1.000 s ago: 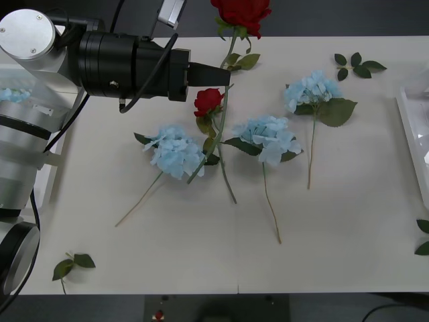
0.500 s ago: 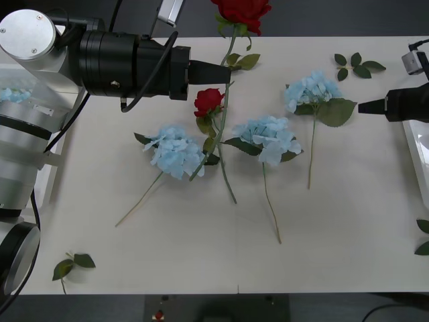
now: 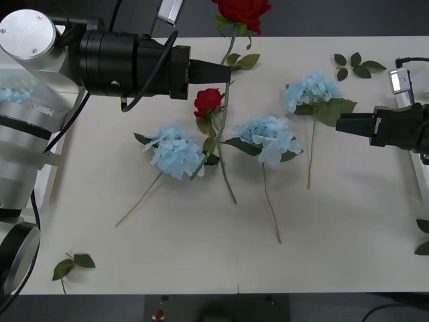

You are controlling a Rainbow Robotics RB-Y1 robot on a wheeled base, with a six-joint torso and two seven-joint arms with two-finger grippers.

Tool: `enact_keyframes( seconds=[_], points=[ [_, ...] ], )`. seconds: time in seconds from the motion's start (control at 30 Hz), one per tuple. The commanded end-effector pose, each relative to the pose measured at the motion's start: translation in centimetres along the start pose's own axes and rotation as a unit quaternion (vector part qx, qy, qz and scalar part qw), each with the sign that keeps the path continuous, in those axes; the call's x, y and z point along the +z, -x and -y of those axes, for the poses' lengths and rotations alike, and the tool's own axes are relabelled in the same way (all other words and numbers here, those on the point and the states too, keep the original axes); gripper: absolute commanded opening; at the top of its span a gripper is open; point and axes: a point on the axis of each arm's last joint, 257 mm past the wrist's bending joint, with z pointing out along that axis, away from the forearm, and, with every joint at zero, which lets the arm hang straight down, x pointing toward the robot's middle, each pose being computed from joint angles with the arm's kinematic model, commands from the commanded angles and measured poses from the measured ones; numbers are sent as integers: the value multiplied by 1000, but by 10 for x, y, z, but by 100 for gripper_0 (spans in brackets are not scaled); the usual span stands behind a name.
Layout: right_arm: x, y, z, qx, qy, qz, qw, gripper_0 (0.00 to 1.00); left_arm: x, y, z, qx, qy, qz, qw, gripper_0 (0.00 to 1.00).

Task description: Put the red flowers into the right box and the blue flowers into the left box

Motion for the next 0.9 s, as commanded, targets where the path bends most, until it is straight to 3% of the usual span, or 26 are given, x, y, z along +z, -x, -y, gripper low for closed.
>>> enact_keyframes(
  seconds=[0.03, 0.47, 0.9],
  points=[
    [6, 14, -34, 9, 48, 30, 998, 100, 7, 23, 18, 47, -15, 10, 999, 0],
    [60, 11, -113, 35, 193, 97, 976, 100, 7, 23, 18, 47, -15, 10, 999, 0],
    [98, 8, -170, 40, 267, 119, 956, 100, 7, 23, 18, 47, -15, 10, 999, 0]
  ],
)
